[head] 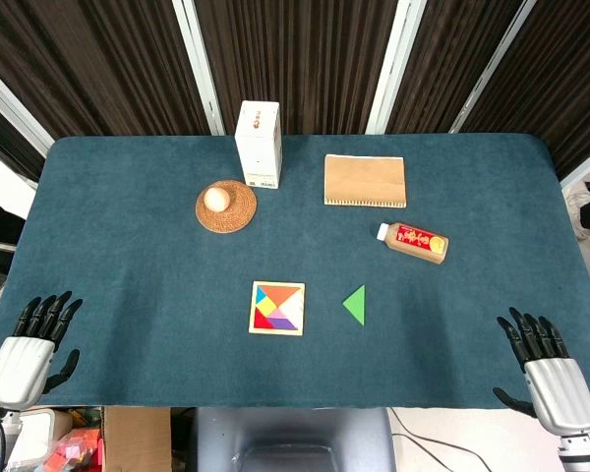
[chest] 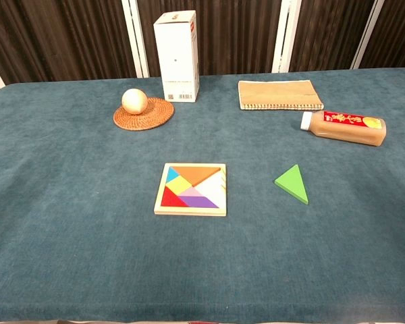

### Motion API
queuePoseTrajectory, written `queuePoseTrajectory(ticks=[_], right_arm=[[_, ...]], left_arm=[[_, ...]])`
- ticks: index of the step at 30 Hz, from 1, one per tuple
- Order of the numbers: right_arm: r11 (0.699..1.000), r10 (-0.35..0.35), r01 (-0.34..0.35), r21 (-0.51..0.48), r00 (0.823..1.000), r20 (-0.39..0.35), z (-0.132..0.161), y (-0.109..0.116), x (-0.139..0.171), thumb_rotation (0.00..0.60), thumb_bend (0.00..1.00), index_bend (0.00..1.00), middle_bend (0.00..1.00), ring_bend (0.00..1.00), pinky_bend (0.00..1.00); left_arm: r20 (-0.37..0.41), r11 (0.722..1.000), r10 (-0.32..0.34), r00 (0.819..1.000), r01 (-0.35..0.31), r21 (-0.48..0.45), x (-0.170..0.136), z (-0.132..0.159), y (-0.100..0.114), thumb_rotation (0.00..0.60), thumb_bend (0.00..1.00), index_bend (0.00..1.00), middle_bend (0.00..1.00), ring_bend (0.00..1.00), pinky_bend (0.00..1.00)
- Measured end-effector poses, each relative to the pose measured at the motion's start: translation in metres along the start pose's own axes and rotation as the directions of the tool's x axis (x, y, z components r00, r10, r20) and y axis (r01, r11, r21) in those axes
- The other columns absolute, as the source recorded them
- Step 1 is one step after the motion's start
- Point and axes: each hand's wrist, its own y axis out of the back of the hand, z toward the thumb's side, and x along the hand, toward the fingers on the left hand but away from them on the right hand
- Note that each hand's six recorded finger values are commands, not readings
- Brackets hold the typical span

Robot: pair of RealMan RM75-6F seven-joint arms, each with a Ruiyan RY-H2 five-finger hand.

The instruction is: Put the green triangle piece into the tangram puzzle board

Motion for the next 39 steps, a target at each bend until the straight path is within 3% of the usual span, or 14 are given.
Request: queuePoseTrajectory(ticks=[7, 14, 17, 24, 28, 39], right_arm=[[1.0, 0.014, -0.014, 0.007, 1.0, -0.018, 0.005, -0.005, -0.005, 0.6, 0.09, 0.0, 0.0, 0.0, 0.0], [0.998, 0.055, -0.048, 0.051, 0.986, -0.158, 0.036, -0.016, -0.035, 0.6, 0.09, 0.03, 0.0, 0.0, 0.0], [0.991, 0.101, -0.076, 0.11, 0.965, -0.24, 0.056, -0.024, -0.059, 0.6, 0.09, 0.13, 0.0, 0.0, 0.0], [0.952, 0.222, -0.109, 0.287, 0.89, -0.399, 0.116, -0.043, -0.133, 0.6, 0.17, 0.3, 0.0, 0.0, 0.0], [0.927, 0.254, -0.097, 0.363, 0.873, -0.416, 0.137, -0.052, -0.169, 0.6, 0.22, 0.34, 0.0, 0.0, 0.0], [0.867, 0.298, -0.079, 0.492, 0.874, -0.384, 0.155, -0.078, -0.207, 0.6, 0.3, 0.39, 0.0, 0.0, 0.0]], left_arm=[[-0.006, 1.0, 0.007, 1.0, -0.007, -0.01, 0.001, -0.002, 0.001, 0.6, 0.46, 0.0, 0.0, 0.0, 0.05], [0.006, 0.998, 0.045, 0.999, -0.045, -0.042, 0.002, -0.005, 0.009, 0.6, 0.46, 0.0, 0.0, 0.0, 0.05], [0.006, 0.998, 0.05, 0.999, -0.05, -0.046, 0.003, -0.006, 0.011, 0.6, 0.46, 0.0, 0.0, 0.0, 0.05], [-0.004, 0.998, 0.046, 0.999, -0.046, -0.052, 0.005, -0.01, 0.011, 0.6, 0.46, 0.0, 0.0, 0.0, 0.05], [-0.009, 0.997, 0.045, 0.999, -0.045, -0.054, 0.005, -0.012, 0.012, 0.6, 0.46, 0.0, 0.0, 0.0, 0.05], [-0.02, 0.997, 0.052, 0.998, -0.053, -0.056, 0.004, -0.015, 0.014, 0.6, 0.46, 0.0, 0.0, 0.0, 0.05]])
